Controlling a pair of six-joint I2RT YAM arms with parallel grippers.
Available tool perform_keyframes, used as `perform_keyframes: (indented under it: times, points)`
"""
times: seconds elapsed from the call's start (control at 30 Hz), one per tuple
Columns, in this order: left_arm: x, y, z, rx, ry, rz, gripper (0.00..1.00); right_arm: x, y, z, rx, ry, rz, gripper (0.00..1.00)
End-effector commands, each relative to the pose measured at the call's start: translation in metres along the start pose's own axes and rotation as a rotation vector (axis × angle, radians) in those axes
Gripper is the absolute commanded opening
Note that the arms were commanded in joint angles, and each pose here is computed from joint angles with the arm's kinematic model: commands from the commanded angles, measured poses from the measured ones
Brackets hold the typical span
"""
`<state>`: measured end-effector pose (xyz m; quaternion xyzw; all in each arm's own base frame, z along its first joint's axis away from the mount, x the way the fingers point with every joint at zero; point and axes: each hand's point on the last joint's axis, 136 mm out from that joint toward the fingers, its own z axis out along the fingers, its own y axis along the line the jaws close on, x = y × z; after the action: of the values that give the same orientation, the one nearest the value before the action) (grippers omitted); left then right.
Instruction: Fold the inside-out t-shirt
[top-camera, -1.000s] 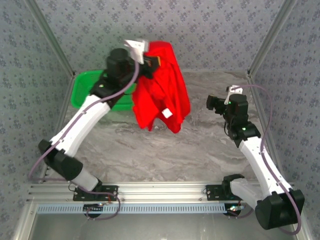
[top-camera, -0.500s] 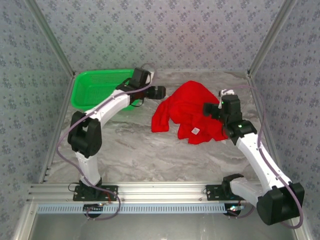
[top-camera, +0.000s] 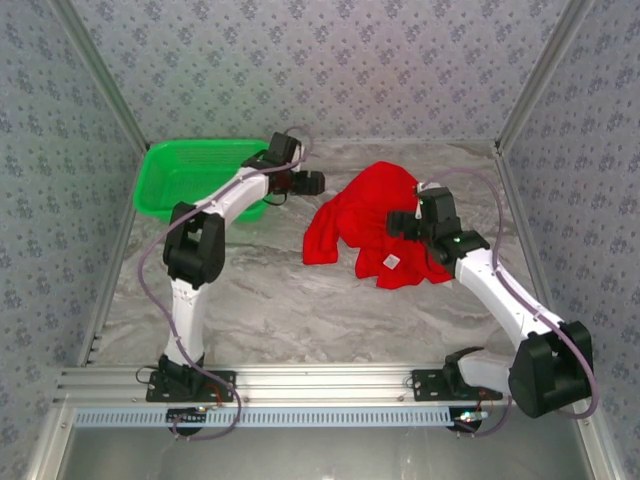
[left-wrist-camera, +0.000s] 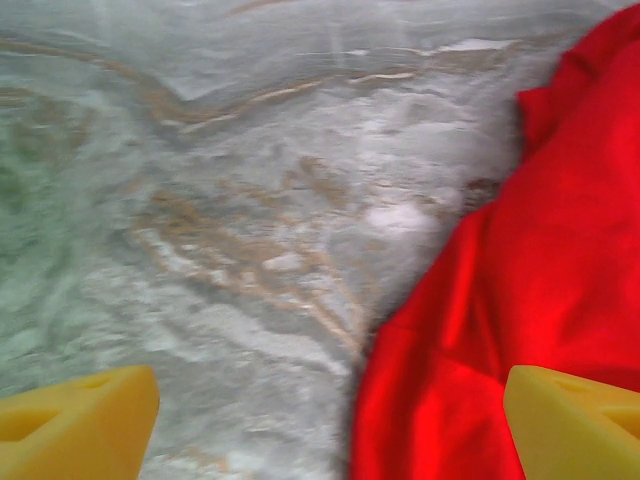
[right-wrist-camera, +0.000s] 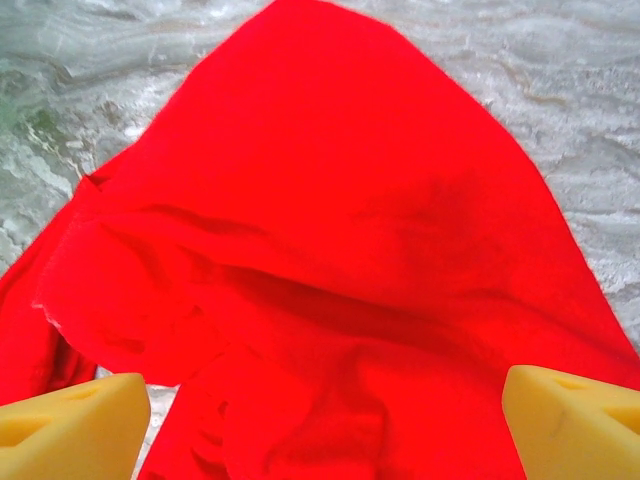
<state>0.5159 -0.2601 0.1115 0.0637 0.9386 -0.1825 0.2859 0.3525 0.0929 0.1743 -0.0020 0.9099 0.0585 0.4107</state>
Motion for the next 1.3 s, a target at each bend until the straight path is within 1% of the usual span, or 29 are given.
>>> perform_keyframes:
  times: [0.0,0.07,0.1,0.17,0.23,0.27,0.33,0.37,0.5,0.57,0.63,0.7,0.8,0.87,0.93,0.97,1.0,1.1,1.17,1.27]
  points:
    - [-0.018,0.045,-0.021,-0.077,-0.047,-0.057,0.89,0.024,0.000,0.007,0.021,0.113,0.033,0.91]
    - [-0.025,0.048,-0.031,-0.059,-0.069,-0.055,0.89,0.043,-0.002,0.012,0.038,0.178,0.034,0.88]
    - [-0.027,0.041,-0.037,-0.030,-0.080,-0.046,0.89,0.053,-0.003,0.015,0.039,0.205,0.041,0.86]
    - [-0.027,0.013,-0.048,0.079,-0.091,-0.022,0.89,0.072,0.002,0.020,0.016,0.254,0.059,0.82]
    - [-0.011,-0.023,-0.057,0.185,-0.083,0.005,0.89,0.090,0.008,0.024,-0.002,0.301,0.060,0.81]
    - [0.001,-0.037,-0.060,0.218,-0.075,0.021,0.88,0.097,0.011,0.026,-0.009,0.321,0.058,0.81]
    - [0.031,-0.059,-0.067,0.258,-0.071,0.050,0.88,0.111,0.012,0.033,-0.006,0.366,0.053,0.80]
    - [0.049,-0.065,-0.068,0.271,-0.062,0.057,0.88,0.117,0.012,0.035,-0.004,0.392,0.051,0.78]
    - [0.112,-0.078,-0.063,0.263,-0.002,0.118,0.83,0.120,0.007,0.044,0.022,0.404,0.032,0.66]
    - [0.139,-0.086,-0.051,0.246,0.035,0.178,0.81,0.117,0.005,0.047,0.036,0.397,0.020,0.61]
    - [0.156,-0.090,-0.036,0.216,0.081,0.226,0.76,0.114,0.001,0.049,0.051,0.386,0.015,0.53]
    - [0.160,-0.085,-0.021,0.152,0.088,0.250,0.67,0.111,-0.002,0.050,0.057,0.379,0.016,0.43]
    - [0.154,-0.082,-0.004,0.110,0.073,0.270,0.50,0.101,-0.006,0.049,0.051,0.359,0.029,0.25]
    - [0.145,-0.081,-0.001,0.088,0.051,0.282,0.34,0.084,-0.004,0.042,0.028,0.328,0.037,0.10]
    - [0.134,-0.078,-0.007,0.068,0.017,0.279,0.17,0.064,0.000,0.032,0.003,0.282,0.034,0.04]
    - [0.125,-0.077,-0.014,0.068,-0.003,0.269,0.07,0.051,0.002,0.023,-0.018,0.256,0.032,0.02]
    - [0.117,-0.073,-0.022,0.065,-0.024,0.257,0.00,0.039,0.004,0.014,-0.033,0.234,0.030,0.01]
    - [0.075,-0.045,-0.063,0.026,-0.145,0.196,0.00,0.002,0.010,-0.022,-0.086,0.139,0.022,0.00]
    - [0.045,-0.019,-0.091,0.009,-0.234,0.128,0.00,-0.019,0.016,-0.045,-0.128,0.071,0.026,0.00]
    - [0.015,0.017,-0.108,-0.038,-0.293,0.057,0.00,-0.040,0.023,-0.063,-0.173,-0.004,0.039,0.00]
